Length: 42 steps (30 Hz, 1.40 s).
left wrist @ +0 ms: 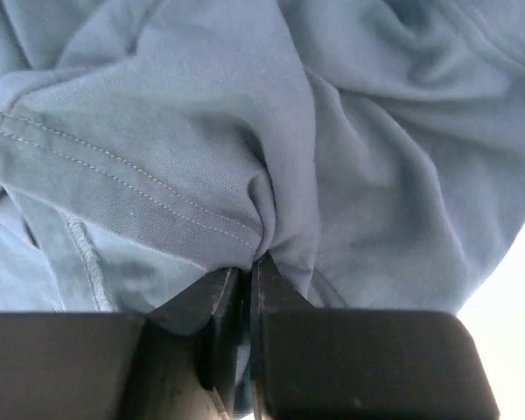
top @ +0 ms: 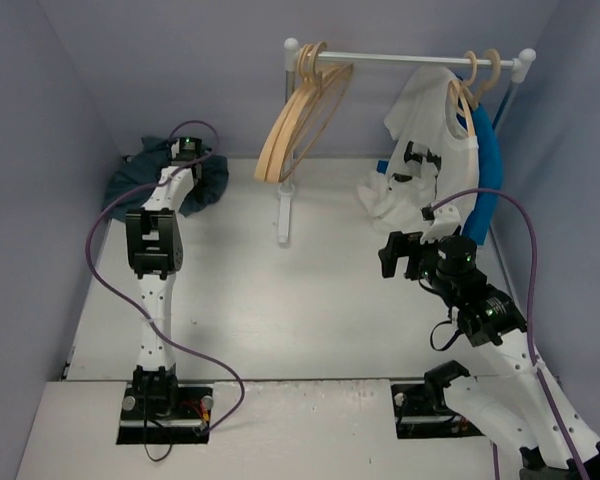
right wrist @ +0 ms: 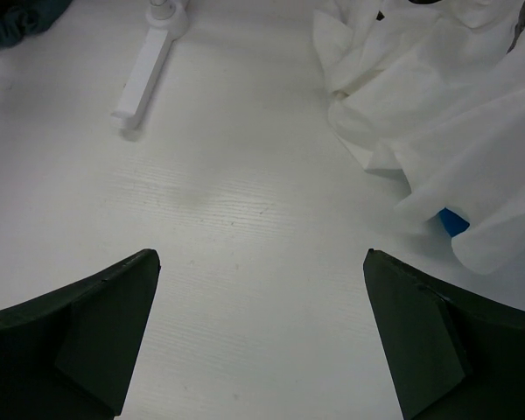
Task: Place the t-shirt on the hanger
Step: Move the T-shirt to the center of the board.
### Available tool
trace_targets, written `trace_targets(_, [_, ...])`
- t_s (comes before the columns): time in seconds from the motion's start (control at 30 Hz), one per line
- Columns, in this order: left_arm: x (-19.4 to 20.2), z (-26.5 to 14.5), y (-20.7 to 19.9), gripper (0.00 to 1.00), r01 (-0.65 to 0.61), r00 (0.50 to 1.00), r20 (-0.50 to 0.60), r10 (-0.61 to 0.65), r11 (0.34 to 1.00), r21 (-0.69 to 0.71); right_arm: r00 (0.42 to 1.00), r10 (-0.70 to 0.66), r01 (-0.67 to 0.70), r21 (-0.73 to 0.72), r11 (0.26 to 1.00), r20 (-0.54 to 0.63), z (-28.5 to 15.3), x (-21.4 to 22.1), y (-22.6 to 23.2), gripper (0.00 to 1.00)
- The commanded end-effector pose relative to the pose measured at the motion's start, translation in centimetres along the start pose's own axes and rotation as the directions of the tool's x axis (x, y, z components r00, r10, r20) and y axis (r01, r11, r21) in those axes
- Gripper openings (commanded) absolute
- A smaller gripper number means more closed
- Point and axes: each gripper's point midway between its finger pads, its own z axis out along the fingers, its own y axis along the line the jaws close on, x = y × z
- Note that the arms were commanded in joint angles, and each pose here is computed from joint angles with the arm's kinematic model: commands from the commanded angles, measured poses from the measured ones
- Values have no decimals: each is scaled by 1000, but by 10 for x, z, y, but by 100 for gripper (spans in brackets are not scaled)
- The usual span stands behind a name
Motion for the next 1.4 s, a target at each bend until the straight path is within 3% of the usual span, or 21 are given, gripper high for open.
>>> trace_targets(0.0, [-31,-61,-13,0,20,998,58,-25,995,100,995,3,1,-42,999,97,-4,-37,12,100])
trace_targets(0.1, [-50,-137,-18,0,-44,991,131,22,985,166,995,-26,33,-80,996,96,-5,-38,18,100])
trace_targets(0.13, [-70,-185,-15,0,-44,980,198,2,978,206,995,-32,41,-97,994,96,-6,-39,21,100])
trace_targets(0.17, [-62,-186,-16,0,-57,984,175,20,976,209,995,-38,48,-108,993,97,-6,-40,23,100])
trace_targets(0.23, [-85,-280,-7,0,-90,960,281,8,955,282,994,-49,62,-132,989,98,-7,-42,27,100])
trace_targets(0.3, [-86,-338,0,0,-143,944,327,32,936,321,993,-57,72,-157,985,103,-9,-44,32,100])
trace_targets(0.43, [-65,-424,18,0,-169,930,367,9,899,405,991,-64,88,-225,970,113,-13,-53,45,100])
trace_targets(0.57, [-17,-470,41,0,-145,938,345,-41,856,496,993,-56,87,-308,947,107,-19,-52,60,98])
trace_targets(0.7, [26,-490,63,0,-119,953,298,-52,841,528,997,-58,76,-372,925,59,-15,-35,72,95])
trace_targets(0.87, [48,-511,83,0,-109,945,315,-83,830,547,998,-57,48,-462,885,-7,-9,-19,97,90])
trace_targets(1.1, [87,-457,91,0,-37,981,186,-56,886,463,991,-80,13,-514,858,-109,15,15,143,85])
trace_targets(1.23, [91,-434,107,0,-13,982,182,-57,934,358,985,-106,11,-556,831,-139,28,40,187,85])
trace_targets(1.37, [92,-419,117,0,21,981,177,-73,960,279,964,-203,70,-573,817,-171,35,91,230,86])
